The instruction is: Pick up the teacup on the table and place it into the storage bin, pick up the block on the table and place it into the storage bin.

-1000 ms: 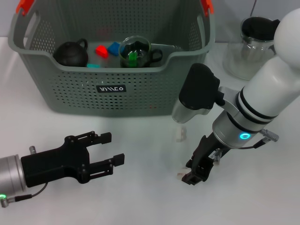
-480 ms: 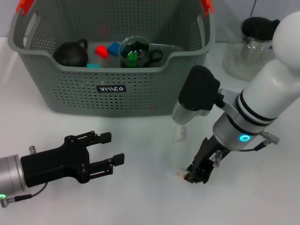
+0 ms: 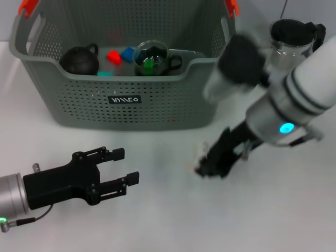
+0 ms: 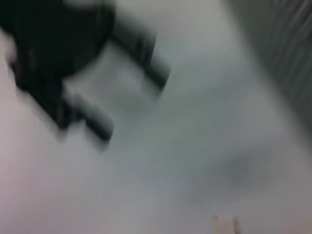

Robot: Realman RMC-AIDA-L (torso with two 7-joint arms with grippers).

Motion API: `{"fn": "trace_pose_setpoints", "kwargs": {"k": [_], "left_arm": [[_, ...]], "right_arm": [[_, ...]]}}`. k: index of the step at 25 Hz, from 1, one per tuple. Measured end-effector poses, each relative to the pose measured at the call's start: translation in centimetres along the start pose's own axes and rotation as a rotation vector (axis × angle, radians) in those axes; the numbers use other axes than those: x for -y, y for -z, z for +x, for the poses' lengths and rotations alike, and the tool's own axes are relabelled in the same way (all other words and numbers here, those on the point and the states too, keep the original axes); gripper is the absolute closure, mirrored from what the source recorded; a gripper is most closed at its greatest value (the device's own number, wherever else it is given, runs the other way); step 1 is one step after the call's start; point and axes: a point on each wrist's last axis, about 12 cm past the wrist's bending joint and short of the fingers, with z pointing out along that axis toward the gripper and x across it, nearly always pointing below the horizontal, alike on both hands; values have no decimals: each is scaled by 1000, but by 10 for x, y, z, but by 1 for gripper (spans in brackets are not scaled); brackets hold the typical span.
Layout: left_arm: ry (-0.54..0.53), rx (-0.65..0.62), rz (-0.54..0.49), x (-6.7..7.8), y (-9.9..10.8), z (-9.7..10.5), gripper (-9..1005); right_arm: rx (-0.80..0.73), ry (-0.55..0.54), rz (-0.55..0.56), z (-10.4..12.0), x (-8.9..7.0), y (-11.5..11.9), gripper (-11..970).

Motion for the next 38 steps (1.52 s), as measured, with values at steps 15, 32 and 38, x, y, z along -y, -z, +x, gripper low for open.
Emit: {"fn": "trace_pose_setpoints", "kwargs": {"k": [15,32,38], "left_arm": [[7,8,-10,0,5,1,273],[9,57,58,9,0,-3,273],[9,64,68,10,-1,-3,273]], "right_arm": [[595,36,0,-5,0,108,723],[479,-171,383,-86,83,69,667],[391,-160,420,-98,91,34,648]]}}
